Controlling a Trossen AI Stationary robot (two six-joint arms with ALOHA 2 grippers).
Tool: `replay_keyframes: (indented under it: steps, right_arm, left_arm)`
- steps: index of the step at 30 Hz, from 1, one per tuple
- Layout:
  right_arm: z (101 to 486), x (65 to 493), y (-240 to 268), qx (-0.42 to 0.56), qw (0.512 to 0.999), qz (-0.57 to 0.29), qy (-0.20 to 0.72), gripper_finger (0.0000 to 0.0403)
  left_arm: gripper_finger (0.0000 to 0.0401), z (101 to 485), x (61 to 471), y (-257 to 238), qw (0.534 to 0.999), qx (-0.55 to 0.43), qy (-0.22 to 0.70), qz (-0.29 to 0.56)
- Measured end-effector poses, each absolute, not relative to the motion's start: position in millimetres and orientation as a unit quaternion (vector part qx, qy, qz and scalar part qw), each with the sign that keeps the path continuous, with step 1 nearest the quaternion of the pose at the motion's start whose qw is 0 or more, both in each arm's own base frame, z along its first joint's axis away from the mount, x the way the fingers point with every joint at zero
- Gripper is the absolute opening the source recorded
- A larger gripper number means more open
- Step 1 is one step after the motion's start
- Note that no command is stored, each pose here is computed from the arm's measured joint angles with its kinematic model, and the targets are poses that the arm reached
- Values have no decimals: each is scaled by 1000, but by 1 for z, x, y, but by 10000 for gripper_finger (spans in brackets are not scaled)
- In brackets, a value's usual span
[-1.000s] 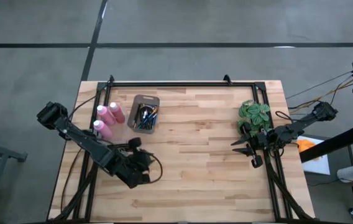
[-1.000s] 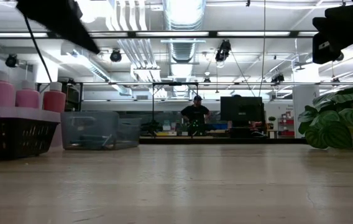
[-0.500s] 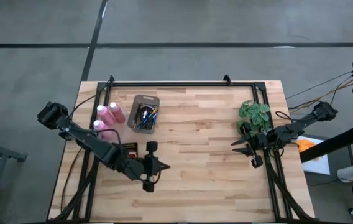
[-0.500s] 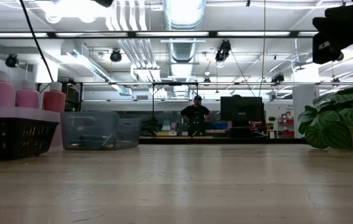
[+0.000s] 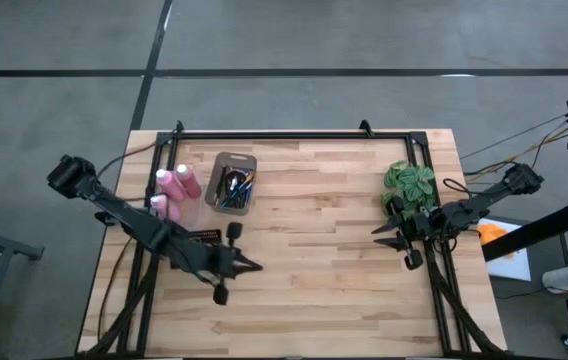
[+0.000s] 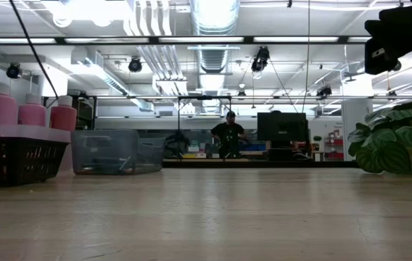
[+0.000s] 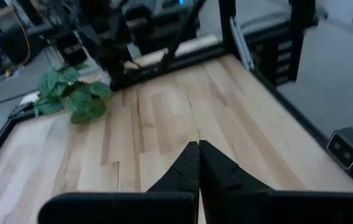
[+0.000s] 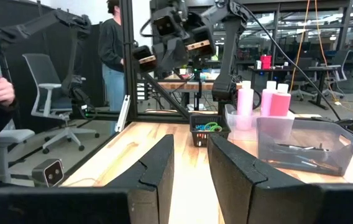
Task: Pick & Place Paint Supplies
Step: Return to Home Position
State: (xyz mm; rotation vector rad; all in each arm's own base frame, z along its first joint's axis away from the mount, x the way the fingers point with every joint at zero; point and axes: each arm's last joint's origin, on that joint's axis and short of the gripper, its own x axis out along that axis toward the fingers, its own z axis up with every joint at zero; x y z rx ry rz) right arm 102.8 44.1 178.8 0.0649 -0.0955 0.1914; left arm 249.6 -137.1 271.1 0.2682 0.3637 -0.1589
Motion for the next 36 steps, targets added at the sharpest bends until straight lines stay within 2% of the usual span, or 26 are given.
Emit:
replay_keyframes:
  steps: [8,13,19,29,36]
  right_arm:
    - [179,103,44,32,994,96,-47,97]
    - [179,103,44,32,994,96,-47,97]
    - [179,103,44,32,994,96,-47,97]
    - [179,103,44,32,994,96,-47,97]
    - [179,103,44,32,994,96,-48,97]
  left_arm:
    - [0,250,185,-102,988,59,115,-79]
    - [0,247,141,-81,994,24,40,-99]
    - [0,229,109,-62,992,-49,-10,-119]
    - [0,192,83,-50,975,32,-116,-186]
    - [0,183,83,-49,976,40,-103,-187]
